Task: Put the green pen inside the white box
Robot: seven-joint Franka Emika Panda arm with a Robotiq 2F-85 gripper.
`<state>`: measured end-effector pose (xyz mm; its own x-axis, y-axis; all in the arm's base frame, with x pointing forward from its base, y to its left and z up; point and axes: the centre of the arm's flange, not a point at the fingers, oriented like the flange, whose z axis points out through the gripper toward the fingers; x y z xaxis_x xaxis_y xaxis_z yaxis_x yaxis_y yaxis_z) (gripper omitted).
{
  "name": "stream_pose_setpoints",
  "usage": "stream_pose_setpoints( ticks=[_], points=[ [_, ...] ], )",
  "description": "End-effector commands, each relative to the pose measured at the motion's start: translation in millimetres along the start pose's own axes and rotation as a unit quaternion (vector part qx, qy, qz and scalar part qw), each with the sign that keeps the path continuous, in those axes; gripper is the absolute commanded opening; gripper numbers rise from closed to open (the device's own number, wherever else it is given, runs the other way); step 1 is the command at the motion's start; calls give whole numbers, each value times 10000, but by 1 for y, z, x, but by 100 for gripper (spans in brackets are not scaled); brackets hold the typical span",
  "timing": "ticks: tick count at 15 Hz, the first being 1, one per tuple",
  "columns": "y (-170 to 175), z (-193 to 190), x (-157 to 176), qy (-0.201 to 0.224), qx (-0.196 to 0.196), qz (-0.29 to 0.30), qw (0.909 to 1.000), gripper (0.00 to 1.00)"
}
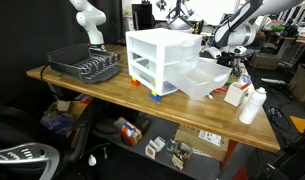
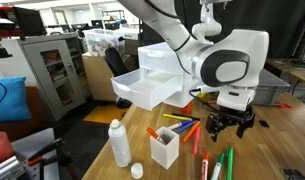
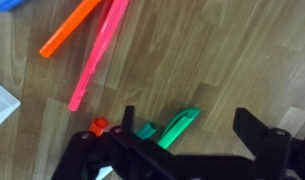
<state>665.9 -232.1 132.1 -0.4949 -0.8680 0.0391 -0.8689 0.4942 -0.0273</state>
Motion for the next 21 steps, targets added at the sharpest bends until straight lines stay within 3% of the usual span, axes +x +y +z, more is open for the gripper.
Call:
stream_pose_setpoints(
  ticks=[1, 13, 21],
  points=[
    [-16, 2, -8, 484, -17, -5, 9988, 100],
    [-31, 27, -16, 705, -284, -1, 9971, 100],
    [-22, 28, -3, 646, -333, 528, 9960, 100]
  ],
)
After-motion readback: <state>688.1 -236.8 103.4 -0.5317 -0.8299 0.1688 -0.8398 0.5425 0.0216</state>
